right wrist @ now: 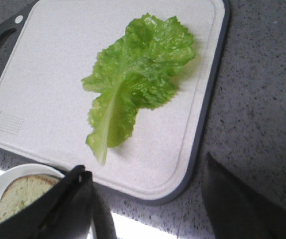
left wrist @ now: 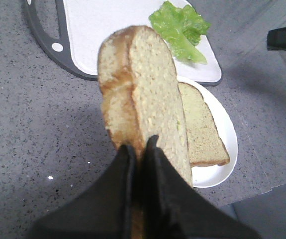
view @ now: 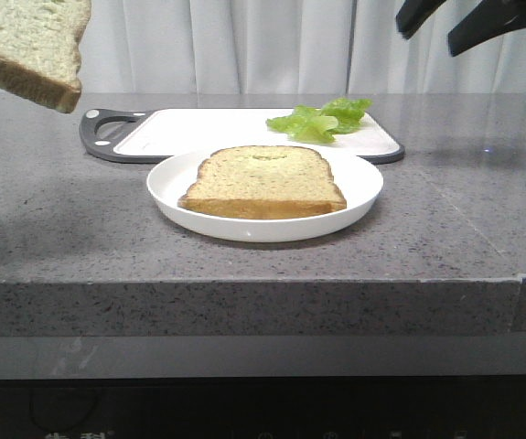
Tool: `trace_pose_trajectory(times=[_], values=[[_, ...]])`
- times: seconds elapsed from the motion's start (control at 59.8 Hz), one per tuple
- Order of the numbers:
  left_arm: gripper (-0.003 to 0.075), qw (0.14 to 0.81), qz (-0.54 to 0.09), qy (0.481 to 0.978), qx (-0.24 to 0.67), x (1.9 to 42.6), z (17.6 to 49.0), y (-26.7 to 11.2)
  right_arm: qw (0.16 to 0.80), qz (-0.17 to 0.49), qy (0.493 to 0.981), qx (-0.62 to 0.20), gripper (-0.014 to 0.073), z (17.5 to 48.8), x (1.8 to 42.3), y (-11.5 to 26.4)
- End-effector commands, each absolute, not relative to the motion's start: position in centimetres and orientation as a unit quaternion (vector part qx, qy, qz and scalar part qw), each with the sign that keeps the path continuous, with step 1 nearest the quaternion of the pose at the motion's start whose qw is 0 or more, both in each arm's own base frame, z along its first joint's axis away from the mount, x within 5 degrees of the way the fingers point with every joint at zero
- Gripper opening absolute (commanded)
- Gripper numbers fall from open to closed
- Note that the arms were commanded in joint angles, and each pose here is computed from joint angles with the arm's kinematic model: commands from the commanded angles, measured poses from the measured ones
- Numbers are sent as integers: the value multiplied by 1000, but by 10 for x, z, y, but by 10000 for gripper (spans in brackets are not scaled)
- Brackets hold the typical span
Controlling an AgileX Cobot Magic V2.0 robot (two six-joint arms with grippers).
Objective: Left arm grabs bread, right arm adds lettuce
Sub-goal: 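Reach the right gripper to the lettuce leaf and grasp it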
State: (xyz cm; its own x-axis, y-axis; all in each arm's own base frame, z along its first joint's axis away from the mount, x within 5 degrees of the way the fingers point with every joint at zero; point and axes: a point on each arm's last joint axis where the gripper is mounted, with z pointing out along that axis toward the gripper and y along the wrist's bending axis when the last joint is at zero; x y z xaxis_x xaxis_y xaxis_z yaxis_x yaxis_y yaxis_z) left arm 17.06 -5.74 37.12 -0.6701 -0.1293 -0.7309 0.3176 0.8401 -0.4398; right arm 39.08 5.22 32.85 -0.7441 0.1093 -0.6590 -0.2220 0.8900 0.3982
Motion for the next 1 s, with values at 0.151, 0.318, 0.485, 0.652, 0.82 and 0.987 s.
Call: trace_pose_trajectory(times=[0.151, 0.318, 0.485, 0.652, 0.82, 0.987], values=[[-20, 442, -290, 848, 41, 170, 387, -57, 377, 267, 886, -32, 493, 332, 439, 59], [-20, 442, -290, 848, 41, 170, 387, -57, 373, 280, 884, -28, 493, 316, 467, 62], [-20, 442, -290, 848, 41, 170, 387, -57, 369, 302, 879, -18, 493, 303, 485, 65], [-20, 442, -290, 848, 41, 170, 387, -57, 362, 318, 876, -24, 492, 294, 492, 76], [-20, 442, -290, 848, 41, 170, 387, -57, 362, 318, 874, -54, 476, 288, 493, 93], [-20, 442, -290, 848, 41, 170, 387, -57, 375, 314, 871, -50, 255, 288, 496, 97]])
